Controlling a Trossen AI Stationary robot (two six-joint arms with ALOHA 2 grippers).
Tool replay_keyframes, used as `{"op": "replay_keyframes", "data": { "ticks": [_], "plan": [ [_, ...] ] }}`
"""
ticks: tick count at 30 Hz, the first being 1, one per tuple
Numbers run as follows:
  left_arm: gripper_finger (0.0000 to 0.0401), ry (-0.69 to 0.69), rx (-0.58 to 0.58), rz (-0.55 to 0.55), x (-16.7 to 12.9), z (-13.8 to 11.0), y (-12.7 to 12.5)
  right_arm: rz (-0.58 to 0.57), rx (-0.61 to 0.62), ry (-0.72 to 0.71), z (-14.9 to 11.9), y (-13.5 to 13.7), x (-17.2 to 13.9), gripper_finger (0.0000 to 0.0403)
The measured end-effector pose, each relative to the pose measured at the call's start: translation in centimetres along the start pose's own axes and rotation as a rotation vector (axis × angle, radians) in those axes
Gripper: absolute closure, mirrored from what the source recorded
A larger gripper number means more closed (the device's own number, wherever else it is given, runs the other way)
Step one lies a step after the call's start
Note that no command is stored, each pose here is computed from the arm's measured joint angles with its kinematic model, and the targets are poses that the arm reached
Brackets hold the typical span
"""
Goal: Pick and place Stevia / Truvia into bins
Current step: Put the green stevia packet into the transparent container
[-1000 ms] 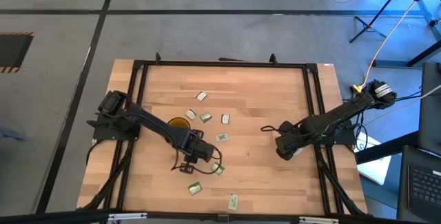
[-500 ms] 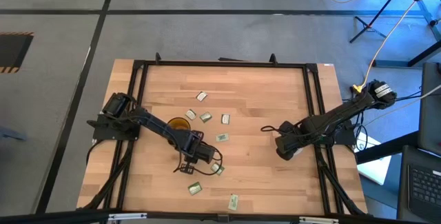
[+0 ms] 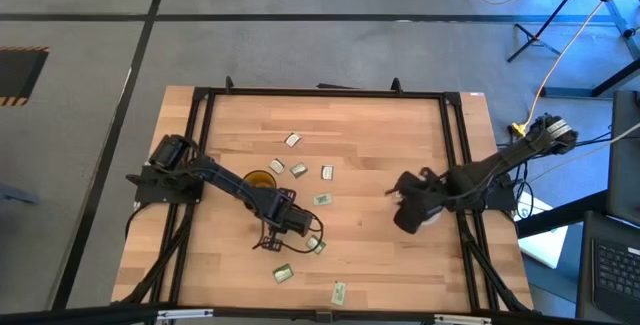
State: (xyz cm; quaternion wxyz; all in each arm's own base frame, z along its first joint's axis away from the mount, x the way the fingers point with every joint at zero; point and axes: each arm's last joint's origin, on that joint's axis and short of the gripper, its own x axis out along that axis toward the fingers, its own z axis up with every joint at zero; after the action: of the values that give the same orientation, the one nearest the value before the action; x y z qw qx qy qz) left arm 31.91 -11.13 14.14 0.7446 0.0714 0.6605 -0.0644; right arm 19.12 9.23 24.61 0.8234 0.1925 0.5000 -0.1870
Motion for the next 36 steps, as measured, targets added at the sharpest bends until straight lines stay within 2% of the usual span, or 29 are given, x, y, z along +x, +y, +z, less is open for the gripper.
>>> {"op": "replay_keyframes", "data": {
  "ticks": [6,10,13,18,21,25,30,36],
  "plan": [
    [0.0396,-0.035,0.030,-0.011,-1.2,1.3,-0.2,0.275,-0.298,-0.307,1.7,3.5,0.4,0.0290],
    [0.0399,-0.099,0.054,0.083,-2.5,2.5,0.0,0.350,-0.369,-0.431,2.2,4.6,1.1,0.0290],
    [0.0397,-0.160,0.057,0.251,-3.6,3.4,0.4,0.333,-0.374,-0.425,2.3,4.7,1.8,0.0290],
    [0.0399,-0.292,-0.005,0.635,-5.4,4.8,1.3,0.297,-0.362,-0.412,2.8,4.8,3.0,0.0290],
    [0.0397,-0.366,-0.001,0.776,-6.0,5.6,1.5,0.247,-0.350,-0.419,3.1,4.6,3.8,0.0290],
    [0.0398,-0.435,0.044,0.797,-6.4,6.5,1.1,0.187,-0.351,-0.415,3.8,4.2,5.0,0.0290],
    [0.0397,-0.500,0.030,0.808,-6.8,7.1,0.8,0.089,-0.336,-0.466,4.7,3.7,5.8,0.0290],
    [0.0399,-0.502,0.034,0.825,-6.9,7.1,0.7,0.081,-0.341,-0.507,5.5,3.5,5.9,0.0290]
  ]
}}
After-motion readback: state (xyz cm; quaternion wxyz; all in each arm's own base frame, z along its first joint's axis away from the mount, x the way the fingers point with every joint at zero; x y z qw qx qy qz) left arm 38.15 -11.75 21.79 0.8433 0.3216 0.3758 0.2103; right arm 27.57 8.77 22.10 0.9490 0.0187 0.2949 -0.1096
